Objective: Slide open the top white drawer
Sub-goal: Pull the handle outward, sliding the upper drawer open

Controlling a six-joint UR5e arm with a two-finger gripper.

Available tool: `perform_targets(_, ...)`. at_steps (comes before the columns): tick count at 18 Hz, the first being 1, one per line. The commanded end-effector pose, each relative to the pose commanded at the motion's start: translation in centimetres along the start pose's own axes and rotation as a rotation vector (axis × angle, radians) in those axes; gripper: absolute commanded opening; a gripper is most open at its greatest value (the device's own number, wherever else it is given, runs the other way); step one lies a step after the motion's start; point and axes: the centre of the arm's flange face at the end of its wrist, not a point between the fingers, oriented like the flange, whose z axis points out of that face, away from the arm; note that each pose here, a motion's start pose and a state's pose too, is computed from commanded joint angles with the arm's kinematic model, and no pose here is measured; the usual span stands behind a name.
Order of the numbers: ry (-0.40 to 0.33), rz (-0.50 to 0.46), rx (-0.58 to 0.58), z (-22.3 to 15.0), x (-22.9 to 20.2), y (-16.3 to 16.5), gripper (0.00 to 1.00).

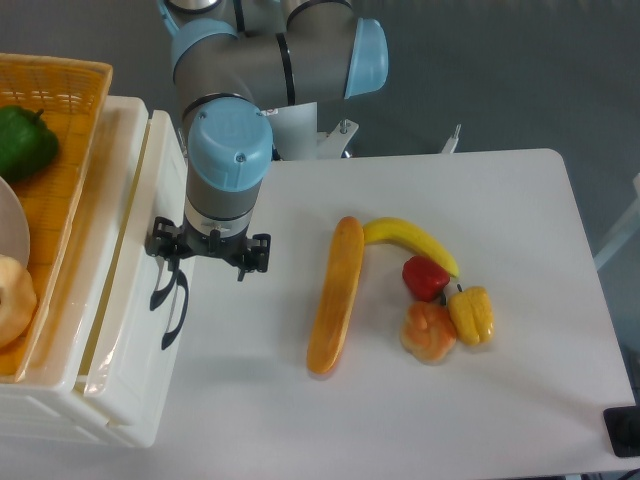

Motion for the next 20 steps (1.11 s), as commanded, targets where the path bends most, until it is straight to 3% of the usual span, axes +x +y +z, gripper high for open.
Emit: perform_targets(20, -0.040, 0.016, 0.002, -0.9, -3.6, 0.1, 1.00)
